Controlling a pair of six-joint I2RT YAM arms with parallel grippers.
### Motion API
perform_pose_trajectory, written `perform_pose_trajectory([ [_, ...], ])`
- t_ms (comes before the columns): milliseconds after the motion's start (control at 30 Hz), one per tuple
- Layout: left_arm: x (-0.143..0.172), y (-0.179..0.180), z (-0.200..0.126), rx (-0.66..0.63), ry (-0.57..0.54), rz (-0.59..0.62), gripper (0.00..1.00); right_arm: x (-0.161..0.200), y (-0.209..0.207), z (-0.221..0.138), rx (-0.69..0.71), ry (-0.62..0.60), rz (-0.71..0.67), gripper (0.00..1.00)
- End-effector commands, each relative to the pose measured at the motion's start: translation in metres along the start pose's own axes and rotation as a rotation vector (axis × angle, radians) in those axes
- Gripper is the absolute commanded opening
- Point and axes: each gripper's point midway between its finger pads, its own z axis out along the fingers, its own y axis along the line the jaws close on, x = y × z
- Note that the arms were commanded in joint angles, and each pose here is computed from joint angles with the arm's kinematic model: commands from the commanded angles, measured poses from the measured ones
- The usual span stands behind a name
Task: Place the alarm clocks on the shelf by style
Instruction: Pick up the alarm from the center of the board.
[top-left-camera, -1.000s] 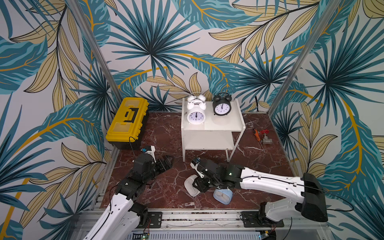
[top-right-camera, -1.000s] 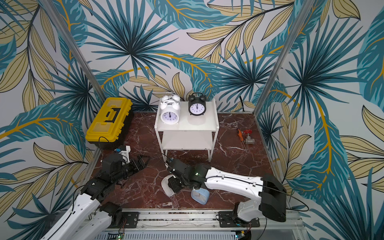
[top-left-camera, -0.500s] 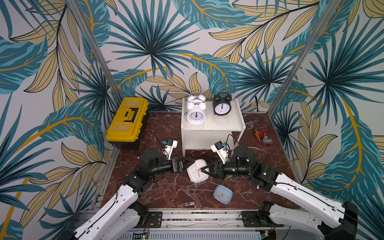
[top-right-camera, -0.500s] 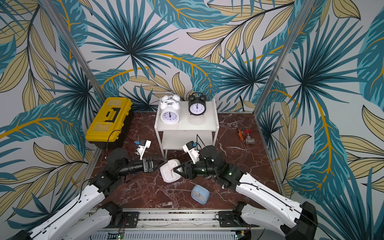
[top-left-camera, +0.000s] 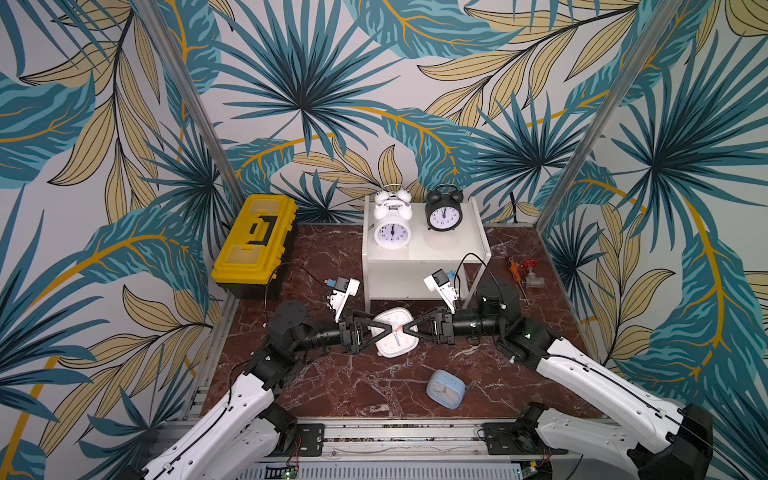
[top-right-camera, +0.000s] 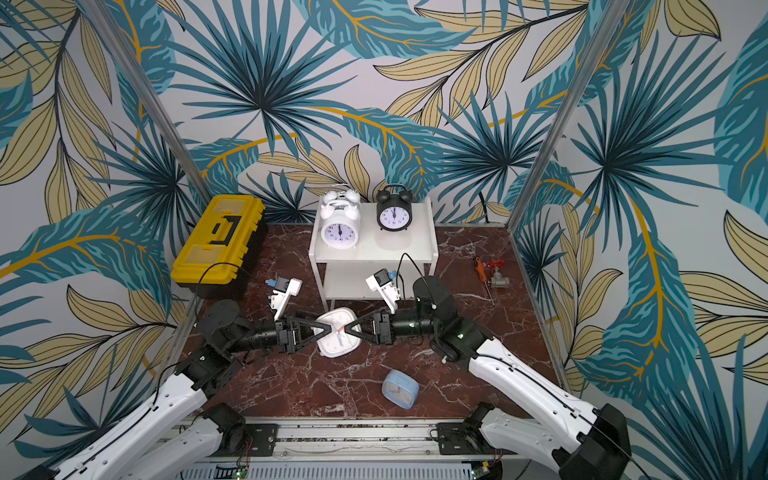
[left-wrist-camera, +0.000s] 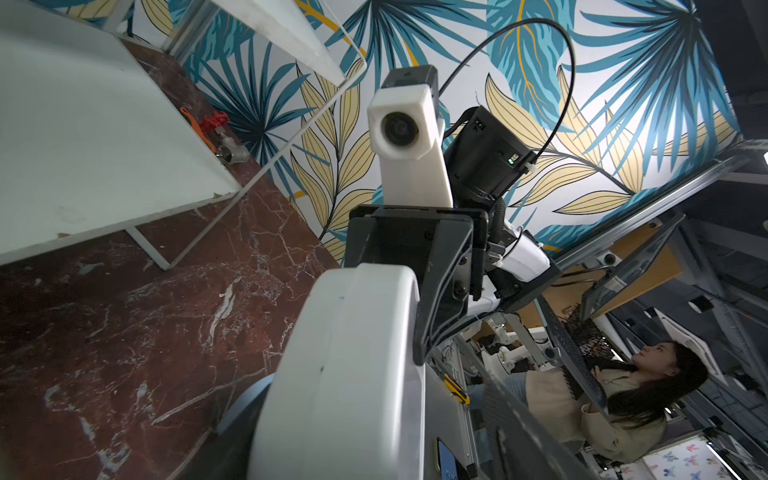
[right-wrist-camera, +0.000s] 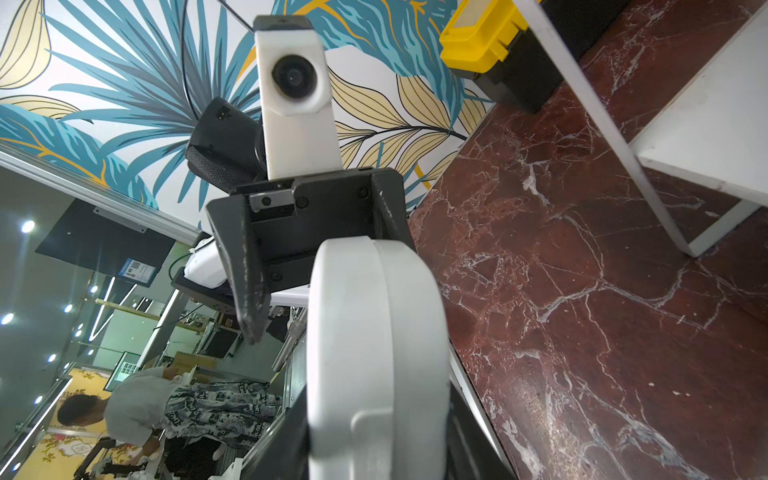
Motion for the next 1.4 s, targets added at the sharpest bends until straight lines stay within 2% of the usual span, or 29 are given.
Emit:
perform_pose_trajectory([
  [0, -0.004, -0.015, -0.004, 0.041, -0.021, 0.071, 0.65, -0.012, 0.015, -0.001, -0.054, -0.018, -0.034, 0.25],
  [100, -0.008, -0.017, -0.004, 0.045, -0.046, 0.081, 0.51, -0.015, 0.015, 0.0, -0.051, -0.026, -0.034, 0.26],
  [300, -0.013, -0.012, -0.004, 0.021, -0.082, 0.088, 0.34, -0.02, 0.009, 0.003, -0.033, -0.046, -0.029, 0.34],
  [367, -0.015, -0.01, -0.005, 0.015, -0.097, 0.088, 0.29, -0.022, 0.005, 0.003, -0.011, -0.061, -0.023, 0.47],
  [500, -0.022, -0.007, -0.008, 0.006, -0.165, 0.072, 0.29, -0.03, -0.013, -0.006, 0.105, -0.154, -0.026, 0.81],
  [633, -0.035, 0.0, -0.016, 0.028, -0.31, 0.016, 0.29, -0.038, -0.001, -0.017, 0.062, -0.351, -0.032, 0.91],
  [767, -0.039, 0.004, -0.021, 0.053, -0.38, -0.02, 0.29, -0.025, 0.008, -0.009, 0.019, -0.492, -0.048, 0.92],
  [967, -0.037, 0.008, -0.027, 0.089, -0.424, -0.068, 0.29, -0.018, -0.005, 0.001, 0.041, -0.605, 0.009, 0.92],
  [1133, -0.032, 0.012, -0.03, 0.1, -0.438, -0.097, 0.28, -0.022, 0.001, 0.015, 0.011, -0.591, 0.003, 0.87],
  [1367, -0.031, 0.015, -0.036, 0.074, -0.465, -0.102, 0.28, -0.022, 0.008, 0.031, -0.045, -0.555, 0.007, 0.56],
])
